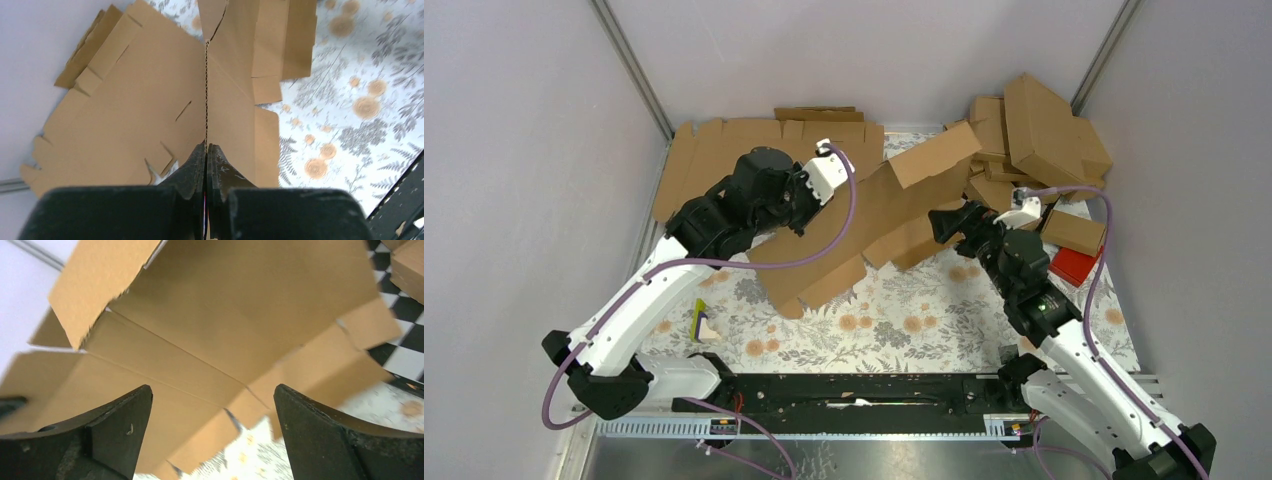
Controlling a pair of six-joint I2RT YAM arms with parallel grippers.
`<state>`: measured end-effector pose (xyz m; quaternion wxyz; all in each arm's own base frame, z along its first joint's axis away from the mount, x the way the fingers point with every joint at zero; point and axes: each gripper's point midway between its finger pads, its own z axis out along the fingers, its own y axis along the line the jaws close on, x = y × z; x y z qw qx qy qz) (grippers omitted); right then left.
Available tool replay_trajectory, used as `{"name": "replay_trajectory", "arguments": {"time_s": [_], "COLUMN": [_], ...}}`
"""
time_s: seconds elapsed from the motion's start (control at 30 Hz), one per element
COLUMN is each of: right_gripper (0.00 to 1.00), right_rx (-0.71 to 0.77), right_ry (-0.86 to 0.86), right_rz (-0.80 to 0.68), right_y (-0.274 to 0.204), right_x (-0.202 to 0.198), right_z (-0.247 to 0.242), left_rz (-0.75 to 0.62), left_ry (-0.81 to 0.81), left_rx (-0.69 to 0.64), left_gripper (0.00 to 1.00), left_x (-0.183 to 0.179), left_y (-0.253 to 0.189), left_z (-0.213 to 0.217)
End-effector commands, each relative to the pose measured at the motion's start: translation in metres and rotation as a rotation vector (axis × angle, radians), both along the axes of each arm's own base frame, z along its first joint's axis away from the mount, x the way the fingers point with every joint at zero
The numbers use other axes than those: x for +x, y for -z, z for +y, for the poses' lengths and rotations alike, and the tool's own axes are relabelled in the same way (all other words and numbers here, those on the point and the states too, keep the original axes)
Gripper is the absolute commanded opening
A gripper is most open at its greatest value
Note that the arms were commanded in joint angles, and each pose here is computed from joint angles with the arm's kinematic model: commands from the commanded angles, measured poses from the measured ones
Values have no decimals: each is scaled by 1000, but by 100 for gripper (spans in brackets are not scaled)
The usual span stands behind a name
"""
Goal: Fold the paper box
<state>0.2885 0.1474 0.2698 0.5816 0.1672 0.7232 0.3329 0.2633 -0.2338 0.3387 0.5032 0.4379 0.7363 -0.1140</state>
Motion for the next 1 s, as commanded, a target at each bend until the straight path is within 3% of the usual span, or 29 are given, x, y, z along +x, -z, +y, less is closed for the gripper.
{"name": "replay_trajectory", "arguments": {"time_s": [0.0, 0.17, 0.43, 0.57, 0.73, 0.97], "right_gripper": [99, 100, 100, 98, 93, 90], "right_rx": [-266, -380, -209, -200, -172, -239], "right_ry": [-116, -173, -186, -209, -378, -427], "right_rz": [85, 274, 341, 377, 473, 542], "right_y": [49, 100, 115, 126, 162, 193], "right_x": [-13, -11, 25, 34, 17, -2], "right_z": [0, 4, 1, 5, 28, 46], "left_rz": [-61, -76, -113, -117, -147, -142], "left_ry": [-40, -79, -76, -77, -141, -133], "left_rx": [99, 136, 122, 134, 145, 104], "left_gripper": [0, 0, 0, 0, 0, 0], "left_x": [7, 12, 4, 0, 4, 1], "left_y": [-13, -7, -11, -3, -6, -6], "left_z": [19, 28, 37, 43, 55, 52]}}
